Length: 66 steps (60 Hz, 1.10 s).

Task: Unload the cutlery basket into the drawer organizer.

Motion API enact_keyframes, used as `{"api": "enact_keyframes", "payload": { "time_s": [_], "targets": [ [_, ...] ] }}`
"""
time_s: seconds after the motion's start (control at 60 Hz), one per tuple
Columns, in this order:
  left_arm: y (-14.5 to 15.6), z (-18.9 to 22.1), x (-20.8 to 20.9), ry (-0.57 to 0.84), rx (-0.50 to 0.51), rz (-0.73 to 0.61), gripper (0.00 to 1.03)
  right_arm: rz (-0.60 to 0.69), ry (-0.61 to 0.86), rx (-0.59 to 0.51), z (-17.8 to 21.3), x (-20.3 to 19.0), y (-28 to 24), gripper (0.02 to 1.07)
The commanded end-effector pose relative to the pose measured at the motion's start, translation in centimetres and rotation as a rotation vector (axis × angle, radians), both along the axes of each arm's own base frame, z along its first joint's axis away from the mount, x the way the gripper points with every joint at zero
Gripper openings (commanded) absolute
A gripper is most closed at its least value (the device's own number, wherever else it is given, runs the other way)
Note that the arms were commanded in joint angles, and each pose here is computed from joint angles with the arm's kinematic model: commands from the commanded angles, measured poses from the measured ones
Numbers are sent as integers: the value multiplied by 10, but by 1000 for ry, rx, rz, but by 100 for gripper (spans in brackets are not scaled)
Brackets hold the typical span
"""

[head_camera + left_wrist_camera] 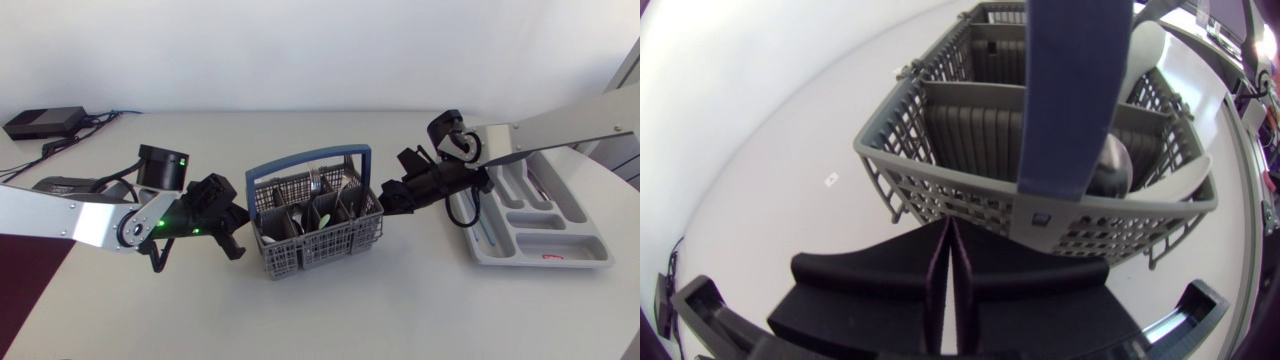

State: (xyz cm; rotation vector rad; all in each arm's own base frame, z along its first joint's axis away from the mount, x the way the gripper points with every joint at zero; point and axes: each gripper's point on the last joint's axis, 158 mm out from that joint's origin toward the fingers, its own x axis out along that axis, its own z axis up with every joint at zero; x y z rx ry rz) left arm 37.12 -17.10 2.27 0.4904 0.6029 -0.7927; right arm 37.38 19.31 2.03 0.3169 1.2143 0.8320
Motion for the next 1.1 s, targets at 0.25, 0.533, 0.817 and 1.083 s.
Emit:
{"api": "enact_keyframes", "payload": {
  "time_s": [0.25,0.533,0.817,1.083],
  "targets": [
    [-3,18,47,-56,-53,41,4,44,-16,18,9,-41,10,13],
    [11,15,58,-52,-53,78,4,27,-111,-77,6,-40,6,13],
    [41,56,48,-122,-72,143,4,-3,-259,-178,14,-35,-20,17],
    [22,129,-17,-174,-136,100,4,-34,-319,-200,26,-39,-41,23]
  ]
}}
